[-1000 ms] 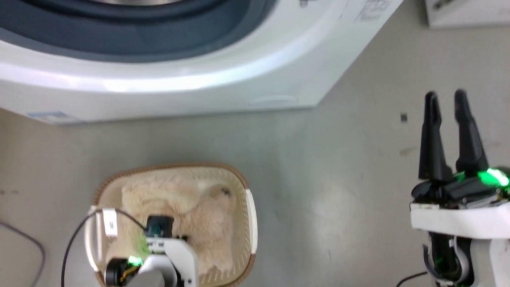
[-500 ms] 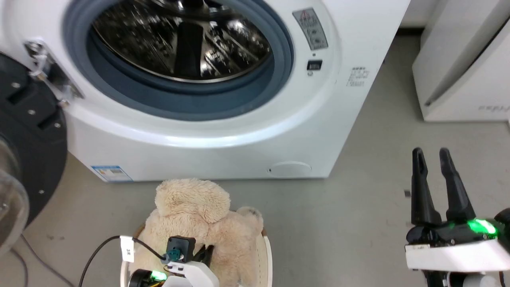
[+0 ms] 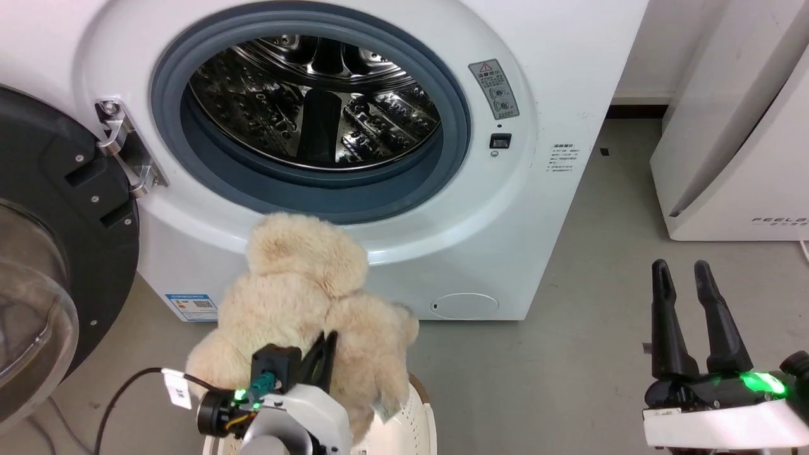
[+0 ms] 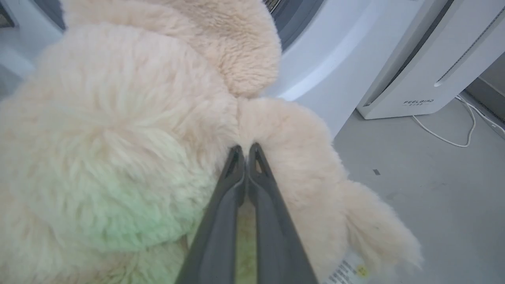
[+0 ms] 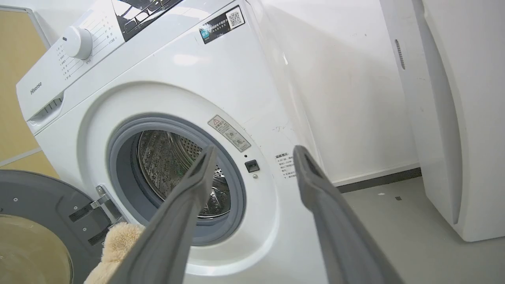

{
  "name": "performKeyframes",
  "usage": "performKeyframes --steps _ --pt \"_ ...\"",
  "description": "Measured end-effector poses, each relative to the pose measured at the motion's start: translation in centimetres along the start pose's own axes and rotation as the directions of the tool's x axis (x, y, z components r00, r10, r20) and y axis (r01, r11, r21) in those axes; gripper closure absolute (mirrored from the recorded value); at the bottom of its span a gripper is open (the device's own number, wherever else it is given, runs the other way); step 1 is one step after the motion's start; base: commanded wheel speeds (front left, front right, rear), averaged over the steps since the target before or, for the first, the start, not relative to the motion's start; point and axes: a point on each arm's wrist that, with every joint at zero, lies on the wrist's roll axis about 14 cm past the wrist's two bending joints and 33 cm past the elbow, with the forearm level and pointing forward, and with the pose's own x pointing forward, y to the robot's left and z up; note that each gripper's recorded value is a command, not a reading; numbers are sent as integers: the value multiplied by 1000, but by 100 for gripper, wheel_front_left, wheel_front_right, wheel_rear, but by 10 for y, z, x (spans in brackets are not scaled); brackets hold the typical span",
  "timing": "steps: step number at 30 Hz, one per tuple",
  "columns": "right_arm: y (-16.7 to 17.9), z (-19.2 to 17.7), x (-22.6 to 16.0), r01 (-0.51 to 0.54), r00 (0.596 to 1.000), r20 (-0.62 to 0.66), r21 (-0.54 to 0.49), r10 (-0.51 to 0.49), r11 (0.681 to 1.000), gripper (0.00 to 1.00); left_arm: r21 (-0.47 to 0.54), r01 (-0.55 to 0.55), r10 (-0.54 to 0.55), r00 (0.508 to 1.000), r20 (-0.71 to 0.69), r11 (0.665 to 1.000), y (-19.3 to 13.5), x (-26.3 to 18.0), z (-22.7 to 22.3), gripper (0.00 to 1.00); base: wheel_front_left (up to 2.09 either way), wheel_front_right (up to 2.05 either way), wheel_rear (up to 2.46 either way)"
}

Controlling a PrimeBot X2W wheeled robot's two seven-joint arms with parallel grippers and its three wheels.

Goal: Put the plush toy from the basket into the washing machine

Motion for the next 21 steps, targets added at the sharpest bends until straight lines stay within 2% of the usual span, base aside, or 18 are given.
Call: performKeyframes --steps 4,9,12,21 --pt "-1 0 0 4 1000 -1 -1 -4 1000 0 3 -5 4 999 36 1000 2 6 13 100 0 0 0" --pt "-6 0 -2 19 1000 -2 -6 -19 1000 0 14 -11 9 987 158 1000 5 28 61 100 0 0 0" --pt "-8 -1 -3 25 1000 -5 -8 -25 1000 0 23 -10 5 983 184 1000 5 36 73 100 0 0 0" --pt "-25 -5 9 62 998 -5 -27 -62 998 0 61 -29 12 963 269 998 24 92 123 100 0 0 0"
